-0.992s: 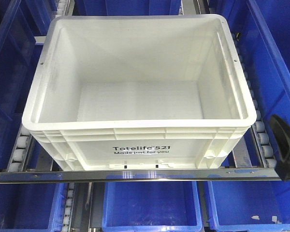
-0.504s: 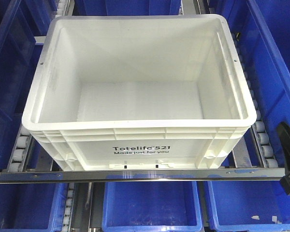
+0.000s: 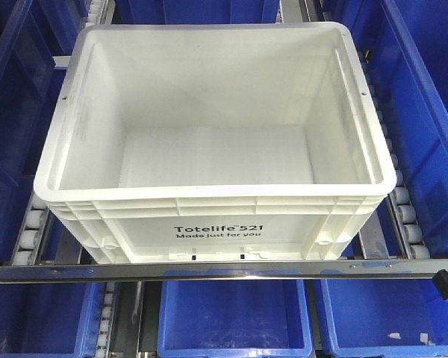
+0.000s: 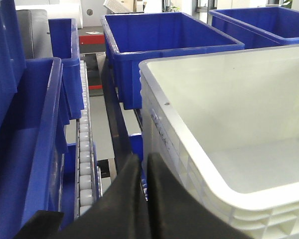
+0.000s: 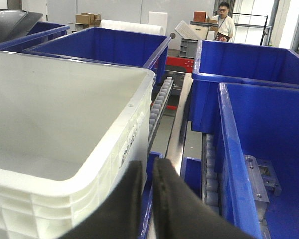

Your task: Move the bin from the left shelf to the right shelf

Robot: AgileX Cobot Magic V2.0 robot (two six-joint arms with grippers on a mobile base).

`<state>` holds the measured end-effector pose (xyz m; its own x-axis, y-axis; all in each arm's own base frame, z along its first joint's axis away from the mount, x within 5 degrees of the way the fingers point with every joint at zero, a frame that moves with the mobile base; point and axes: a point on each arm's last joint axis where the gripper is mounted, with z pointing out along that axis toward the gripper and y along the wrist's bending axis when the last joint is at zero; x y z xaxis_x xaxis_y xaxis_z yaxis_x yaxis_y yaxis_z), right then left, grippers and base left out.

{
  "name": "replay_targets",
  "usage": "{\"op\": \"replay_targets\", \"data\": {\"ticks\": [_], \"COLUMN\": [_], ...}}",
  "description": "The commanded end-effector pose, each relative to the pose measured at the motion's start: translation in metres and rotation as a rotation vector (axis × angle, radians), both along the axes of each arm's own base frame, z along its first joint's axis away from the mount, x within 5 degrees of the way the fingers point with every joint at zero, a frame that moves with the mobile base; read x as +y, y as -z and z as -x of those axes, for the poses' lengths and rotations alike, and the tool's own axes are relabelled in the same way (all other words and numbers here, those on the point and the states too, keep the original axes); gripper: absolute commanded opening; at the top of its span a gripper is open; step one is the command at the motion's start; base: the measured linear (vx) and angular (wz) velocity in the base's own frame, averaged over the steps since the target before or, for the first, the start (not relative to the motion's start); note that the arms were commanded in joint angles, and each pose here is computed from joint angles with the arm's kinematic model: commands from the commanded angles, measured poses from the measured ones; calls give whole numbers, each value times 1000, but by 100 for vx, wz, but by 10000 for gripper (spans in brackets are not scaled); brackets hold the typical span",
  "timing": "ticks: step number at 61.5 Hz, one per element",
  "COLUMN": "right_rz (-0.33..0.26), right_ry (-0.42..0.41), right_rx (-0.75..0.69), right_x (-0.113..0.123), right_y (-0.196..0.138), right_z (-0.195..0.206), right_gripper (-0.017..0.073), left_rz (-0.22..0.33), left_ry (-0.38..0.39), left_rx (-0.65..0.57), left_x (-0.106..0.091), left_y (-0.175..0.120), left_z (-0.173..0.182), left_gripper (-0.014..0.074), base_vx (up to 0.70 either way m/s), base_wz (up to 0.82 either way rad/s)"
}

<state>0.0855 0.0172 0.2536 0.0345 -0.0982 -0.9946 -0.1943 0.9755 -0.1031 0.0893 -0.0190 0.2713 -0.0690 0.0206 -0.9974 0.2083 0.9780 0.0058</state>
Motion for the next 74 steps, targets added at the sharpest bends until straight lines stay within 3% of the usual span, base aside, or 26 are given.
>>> {"op": "replay_targets", "data": {"ticks": [1,46,57,65,74], "right_rz": [-31,-31,-31,-31,-31], "right_ry": [7,7,7,7,7], "right_rx": [-87,-88,-88,-88,-88], "right_x": [0,0,0,0,0], "right_y": [-16,-16,-16,-16,-16], "right_z": [-1,-1,-1,-1,-1], "right_gripper": [-10,-8,-8,-8,-8], "left_rz": [23,21,5,-41,-35], "left_ry": [-9,-4,-9,-7,-6], "left_rx": [-73,-63,-85,-102,-105], "left_x": [0,0,1,0,0], "left_y": [-13,-12,-14,-14,-15], "left_z": [-2,-1,-2,-2,-2], "left_gripper": [-10,-9,-9,-9,-9], "base_vx": [0,0,0,0,0], "base_wz": [0,0,0,0,0]}}
